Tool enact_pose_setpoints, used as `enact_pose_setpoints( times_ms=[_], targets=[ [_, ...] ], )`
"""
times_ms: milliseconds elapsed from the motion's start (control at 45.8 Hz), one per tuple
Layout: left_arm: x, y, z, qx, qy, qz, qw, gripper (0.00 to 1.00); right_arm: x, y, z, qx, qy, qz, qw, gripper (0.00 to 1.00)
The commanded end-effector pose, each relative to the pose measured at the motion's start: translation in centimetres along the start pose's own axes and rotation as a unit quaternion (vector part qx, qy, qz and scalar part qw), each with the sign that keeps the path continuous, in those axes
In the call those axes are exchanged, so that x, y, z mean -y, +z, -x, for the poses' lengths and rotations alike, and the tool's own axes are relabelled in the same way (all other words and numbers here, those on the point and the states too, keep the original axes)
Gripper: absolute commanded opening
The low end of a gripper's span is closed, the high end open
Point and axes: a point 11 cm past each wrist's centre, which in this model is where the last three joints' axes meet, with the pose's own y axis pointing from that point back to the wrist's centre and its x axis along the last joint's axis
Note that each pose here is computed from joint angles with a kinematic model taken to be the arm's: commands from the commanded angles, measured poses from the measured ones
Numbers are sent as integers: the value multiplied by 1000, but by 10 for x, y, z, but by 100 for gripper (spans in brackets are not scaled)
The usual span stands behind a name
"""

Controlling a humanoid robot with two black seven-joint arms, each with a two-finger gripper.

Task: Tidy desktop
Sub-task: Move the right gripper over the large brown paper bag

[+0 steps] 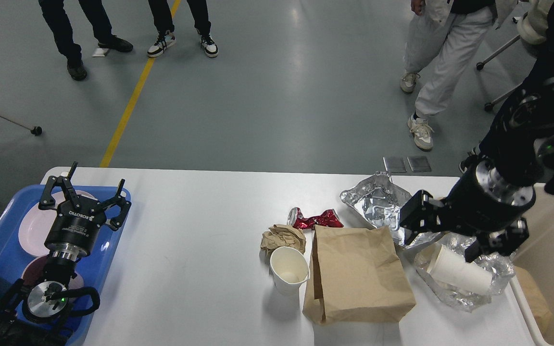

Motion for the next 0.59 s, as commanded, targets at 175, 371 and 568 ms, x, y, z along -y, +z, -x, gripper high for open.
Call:
enact_pose_setpoints(
  times_ms=[175,371,568],
  targets=[
    [0,0,0,0,0,0,1000,96,87,33,-18,81,68,41,994,85],
    [0,0,0,0,0,0,1000,96,111,23,-19,-9,68,31,997,81],
    [0,0,0,0,0,0,1000,96,137,16,-11,-62,53,14,997,89]
  ],
)
